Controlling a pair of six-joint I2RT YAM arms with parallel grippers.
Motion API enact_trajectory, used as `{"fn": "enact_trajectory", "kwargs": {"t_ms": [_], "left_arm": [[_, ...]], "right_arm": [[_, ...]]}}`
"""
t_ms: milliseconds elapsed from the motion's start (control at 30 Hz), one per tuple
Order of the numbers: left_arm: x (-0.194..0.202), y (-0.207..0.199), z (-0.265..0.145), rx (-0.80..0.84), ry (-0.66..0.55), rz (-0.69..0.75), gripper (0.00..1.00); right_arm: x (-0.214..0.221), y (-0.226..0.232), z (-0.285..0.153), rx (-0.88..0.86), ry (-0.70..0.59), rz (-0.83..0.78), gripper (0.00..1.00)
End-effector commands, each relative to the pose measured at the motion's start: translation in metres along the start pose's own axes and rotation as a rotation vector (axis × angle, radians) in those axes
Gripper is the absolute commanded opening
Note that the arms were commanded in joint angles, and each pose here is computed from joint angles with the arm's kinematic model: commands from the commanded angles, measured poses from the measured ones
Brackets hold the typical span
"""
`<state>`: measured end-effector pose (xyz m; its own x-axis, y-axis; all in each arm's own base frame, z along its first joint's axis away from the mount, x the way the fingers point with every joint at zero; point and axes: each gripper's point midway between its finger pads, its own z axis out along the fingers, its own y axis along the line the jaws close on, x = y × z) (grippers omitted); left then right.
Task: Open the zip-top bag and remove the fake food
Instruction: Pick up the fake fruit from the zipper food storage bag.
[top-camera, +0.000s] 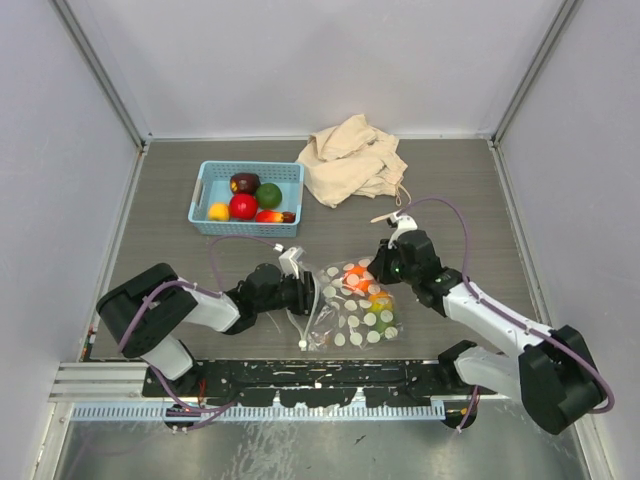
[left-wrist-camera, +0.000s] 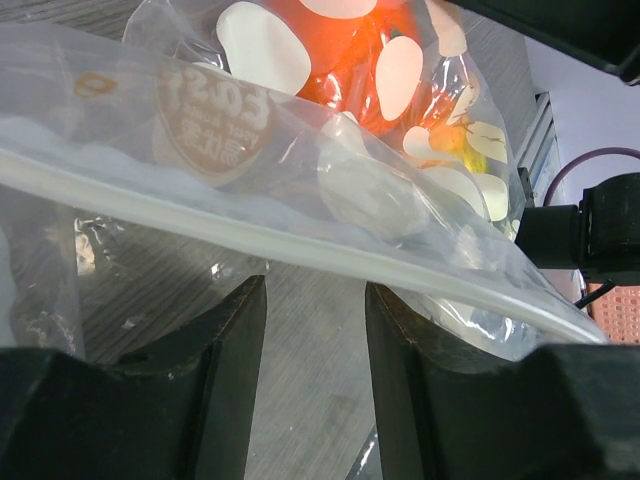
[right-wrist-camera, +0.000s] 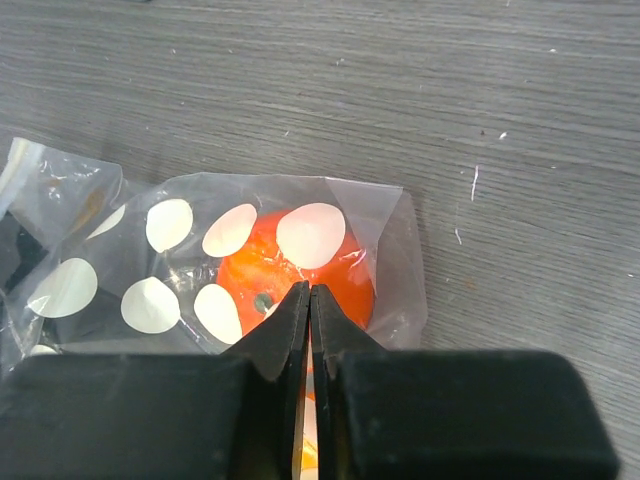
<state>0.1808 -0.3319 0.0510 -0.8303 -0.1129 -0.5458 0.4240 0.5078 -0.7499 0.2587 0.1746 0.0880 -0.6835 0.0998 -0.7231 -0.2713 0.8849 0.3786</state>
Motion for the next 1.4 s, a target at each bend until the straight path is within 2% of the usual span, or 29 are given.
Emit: {"fn": "enact_trajectory", "kwargs": {"t_ms": [0, 133, 433, 633, 1033, 1367], "left_arm": [[-0.014, -0.013, 0.003, 0.053, -0.047, 0.033, 0.46], [-0.013, -0.011, 0.004, 0.043, -0.047, 0.035, 0.47], [-0.013, -0.003, 0.003, 0.002, -0.050, 0.047, 0.62], [-0.015, 0.000, 0.003, -0.021, -0.054, 0.050, 0.67], [-0.019, 0.002, 0.007, -0.044, -0.051, 0.058, 0.82], [-0.016, 0.008, 0.008, -0.080, -0.025, 0.067, 0.84]], "right_arm": [[-0.018, 0.011, 0.009, -0.047, -0.044, -0.011, 0.09], [-0.009, 0.009, 0.017, -0.049, -0.006, -0.021, 0.09], [0.012, 0.010, 0.028, -0.085, 0.081, -0.035, 0.09], [0.020, 0.008, 0.027, -0.089, 0.094, -0.032, 0.09], [0.033, 0.038, 0.028, -0.285, 0.151, -0.061, 0.09], [0.040, 0.056, 0.034, -0.359, 0.184, -0.071, 0.09]]}}
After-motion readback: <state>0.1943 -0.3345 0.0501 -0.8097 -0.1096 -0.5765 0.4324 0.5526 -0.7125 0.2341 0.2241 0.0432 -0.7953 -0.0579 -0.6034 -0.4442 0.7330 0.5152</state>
